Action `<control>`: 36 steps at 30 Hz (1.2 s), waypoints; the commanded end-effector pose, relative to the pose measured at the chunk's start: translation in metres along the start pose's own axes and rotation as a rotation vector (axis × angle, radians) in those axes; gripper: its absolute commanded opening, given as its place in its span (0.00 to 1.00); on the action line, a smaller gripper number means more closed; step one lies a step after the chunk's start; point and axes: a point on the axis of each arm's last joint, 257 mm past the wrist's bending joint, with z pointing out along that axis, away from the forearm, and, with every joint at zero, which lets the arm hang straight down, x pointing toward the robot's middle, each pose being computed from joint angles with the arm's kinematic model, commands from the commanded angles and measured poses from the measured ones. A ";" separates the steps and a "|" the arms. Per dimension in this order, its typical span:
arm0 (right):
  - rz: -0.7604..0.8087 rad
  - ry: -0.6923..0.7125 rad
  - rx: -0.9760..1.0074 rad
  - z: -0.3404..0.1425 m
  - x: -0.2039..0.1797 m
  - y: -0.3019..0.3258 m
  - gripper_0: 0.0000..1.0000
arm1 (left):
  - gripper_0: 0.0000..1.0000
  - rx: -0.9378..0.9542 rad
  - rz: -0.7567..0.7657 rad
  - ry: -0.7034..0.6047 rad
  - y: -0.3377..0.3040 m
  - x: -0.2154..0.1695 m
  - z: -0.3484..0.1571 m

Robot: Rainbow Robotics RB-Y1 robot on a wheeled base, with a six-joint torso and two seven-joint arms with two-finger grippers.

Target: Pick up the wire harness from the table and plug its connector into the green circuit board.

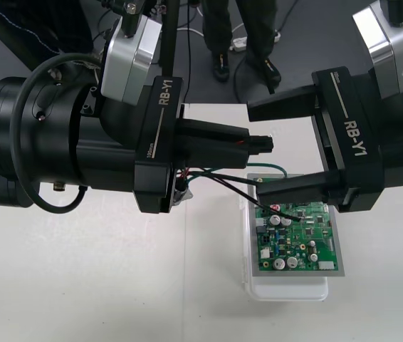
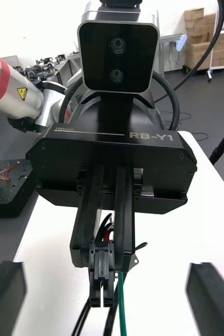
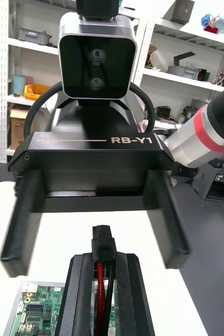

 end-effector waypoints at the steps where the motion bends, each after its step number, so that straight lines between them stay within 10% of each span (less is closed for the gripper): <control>1: -0.020 0.021 0.009 -0.002 -0.004 -0.005 1.00 | 0.00 -0.017 0.014 -0.024 -0.003 -0.006 0.003; 36: 0.121 0.471 0.095 -0.072 0.116 -0.030 1.00 | 0.00 -0.120 -0.065 -0.025 0.012 0.092 -0.020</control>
